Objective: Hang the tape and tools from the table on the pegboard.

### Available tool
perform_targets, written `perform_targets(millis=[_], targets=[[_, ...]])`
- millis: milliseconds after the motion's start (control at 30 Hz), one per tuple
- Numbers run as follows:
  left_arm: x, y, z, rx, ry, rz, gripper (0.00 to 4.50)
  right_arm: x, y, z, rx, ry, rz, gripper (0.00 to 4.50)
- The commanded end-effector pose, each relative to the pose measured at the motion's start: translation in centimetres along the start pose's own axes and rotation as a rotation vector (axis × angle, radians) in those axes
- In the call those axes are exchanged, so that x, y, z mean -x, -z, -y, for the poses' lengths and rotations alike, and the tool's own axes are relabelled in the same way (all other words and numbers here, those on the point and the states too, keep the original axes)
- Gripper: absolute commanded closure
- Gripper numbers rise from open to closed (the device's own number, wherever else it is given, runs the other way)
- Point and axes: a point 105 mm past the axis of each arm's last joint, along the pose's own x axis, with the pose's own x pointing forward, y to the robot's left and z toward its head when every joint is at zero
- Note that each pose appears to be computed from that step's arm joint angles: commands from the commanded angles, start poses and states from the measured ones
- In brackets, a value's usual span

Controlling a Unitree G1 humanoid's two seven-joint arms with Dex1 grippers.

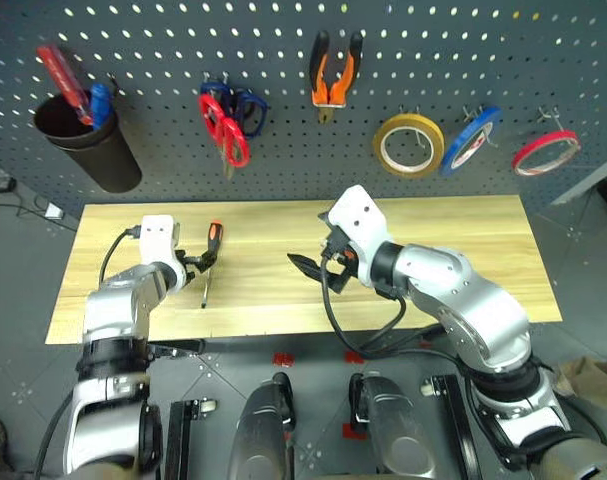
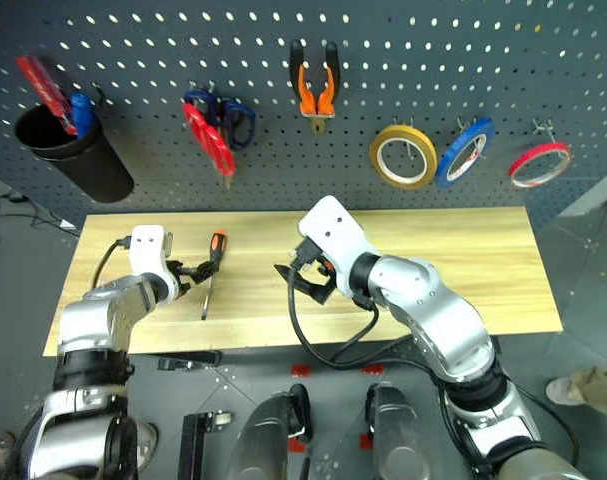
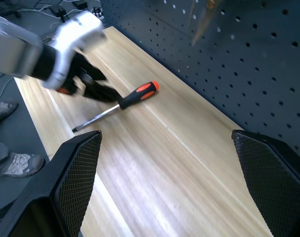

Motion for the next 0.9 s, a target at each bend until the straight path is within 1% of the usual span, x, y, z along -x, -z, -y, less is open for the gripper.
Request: perform_targets(millis=[33, 200, 233, 300, 400, 500, 533, 567, 600, 633, 733, 767, 833, 900], targets=[[-0.7, 0.1, -0.9, -0.039, -0.012, -0.028, 0.47, -0.2, -1.3, -1.1, 0.027, -0.05, 0.047, 0.0], [-1.6, 0.4, -1.0, -0.071, 0.004, -0.073, 0.47, 0.1, -1.7, -3.2, 0.066, -0.19, 0.068, 0.0], [-1.7, 0.4, -1.0, -0.081, 0.007, -0.077, 0.64, 0.1, -1.7, -3.4, 0.073, -0.21, 0.07, 0.0], [-1.9, 0.3, -0.8, -0.106, 0.021, -0.083, 1.08, 0.3, -1.7, -3.8, 0.091, -0.246, 0.079, 0.0], [-2.1, 0.2, -0.7, -0.14, 0.036, -0.085, 2.01, 0.5, -1.7, -4.0, 0.116, -0.275, 0.097, 0.0], [-2.0, -0.4, -0.8, -0.159, 0.048, -0.067, 2.98, 0.6, -1.5, -3.5, 0.125, -0.266, 0.097, 0.0], [-1.9, -0.6, -0.8, -0.179, 0.052, -0.06, 3.25, 0.6, -1.4, -3.4, 0.129, -0.262, 0.095, 0.0], [-1.5, -0.9, -0.9, -0.236, 0.062, -0.043, 3.63, 0.6, -1.4, -3.1, 0.135, -0.255, 0.095, 0.0], [-1.3, -1.1, -0.9, -0.276, 0.07, -0.033, 3.88, 0.6, -1.4, -3.0, 0.139, -0.251, 0.095, 0.0], [-1.2, -1.2, -0.9, -0.303, 0.077, -0.027, 3.9, 0.6, -1.3, -2.9, 0.142, -0.248, 0.094, 0.0], [0.8, -2.1, -1.2, -0.482, 0.071, 0.056, 3.9, 1.0, -1.3, -1.3, 0.14, -0.186, 0.106, 0.0], [1.2, -2.2, -1.2, -0.508, 0.07, 0.067, 3.9, 1.0, -1.3, -1.1, 0.14, -0.177, 0.109, 0.0], [2.5, -2.4, -0.9, -0.519, 0.06, 0.133, 3.9, 1.2, -1.1, -0.4, 0.14, -0.147, 0.109, 0.0], [4.5, -2.5, -0.5, -0.542, 0.051, 0.21, 3.9, 1.5, -1.1, -0.1, 0.154, -0.129, 0.118, 0.0]])
